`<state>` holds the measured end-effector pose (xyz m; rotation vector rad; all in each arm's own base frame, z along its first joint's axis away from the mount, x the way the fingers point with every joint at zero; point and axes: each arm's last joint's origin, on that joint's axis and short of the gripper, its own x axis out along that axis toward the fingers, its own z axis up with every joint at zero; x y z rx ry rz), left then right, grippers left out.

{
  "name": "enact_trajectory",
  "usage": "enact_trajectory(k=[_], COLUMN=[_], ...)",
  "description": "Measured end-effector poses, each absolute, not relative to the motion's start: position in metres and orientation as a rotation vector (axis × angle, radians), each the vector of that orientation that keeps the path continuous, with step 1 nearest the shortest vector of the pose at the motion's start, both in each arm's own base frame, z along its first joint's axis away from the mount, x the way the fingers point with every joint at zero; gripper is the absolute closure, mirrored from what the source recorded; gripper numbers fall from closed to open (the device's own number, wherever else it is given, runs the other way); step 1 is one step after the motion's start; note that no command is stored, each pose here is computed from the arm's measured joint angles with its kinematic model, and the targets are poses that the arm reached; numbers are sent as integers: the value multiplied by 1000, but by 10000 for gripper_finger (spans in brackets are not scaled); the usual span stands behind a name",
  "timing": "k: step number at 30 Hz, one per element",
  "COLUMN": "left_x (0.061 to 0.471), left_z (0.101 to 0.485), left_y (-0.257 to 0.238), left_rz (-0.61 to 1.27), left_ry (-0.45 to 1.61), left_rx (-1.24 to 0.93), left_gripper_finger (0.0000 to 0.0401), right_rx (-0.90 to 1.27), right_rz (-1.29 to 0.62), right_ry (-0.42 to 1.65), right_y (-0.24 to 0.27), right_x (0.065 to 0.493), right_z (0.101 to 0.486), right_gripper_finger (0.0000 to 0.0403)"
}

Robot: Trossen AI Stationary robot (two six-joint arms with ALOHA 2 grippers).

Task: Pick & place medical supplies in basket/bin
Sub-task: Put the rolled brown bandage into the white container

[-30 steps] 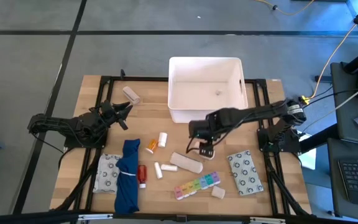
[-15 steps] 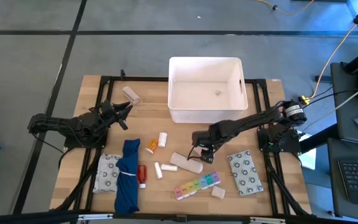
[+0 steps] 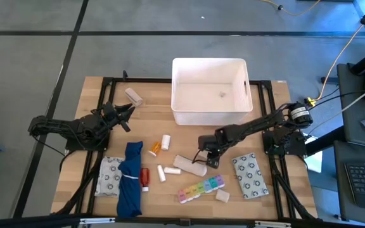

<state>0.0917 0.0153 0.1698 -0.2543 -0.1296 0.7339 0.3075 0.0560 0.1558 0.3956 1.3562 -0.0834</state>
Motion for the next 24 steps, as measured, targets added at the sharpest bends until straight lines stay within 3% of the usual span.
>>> enact_trajectory(k=[3, 6, 15, 19, 24], left_x=[92, 92, 91, 91, 90], left_z=[170, 170, 170, 169, 169], left_y=[15, 15, 16, 16, 17], left_rz=[734, 734, 749, 778, 801], left_ry=[-130, -129, -130, -129, -132], left_rx=[-254, -254, -253, -251, -251], left_gripper_finger=[290, 290, 290, 290, 290], right_rx=[443, 487, 292, 35, -288], right_rz=[110, 256, 339, 148, -226], right_ry=[1373, 1348, 942, 789, 715], right_y=[58, 55, 14, -12, -55], right_x=[316, 329, 368, 361, 346], right_z=[172, 202, 335, 397, 442], right_gripper_finger=[317, 319, 302, 308, 312])
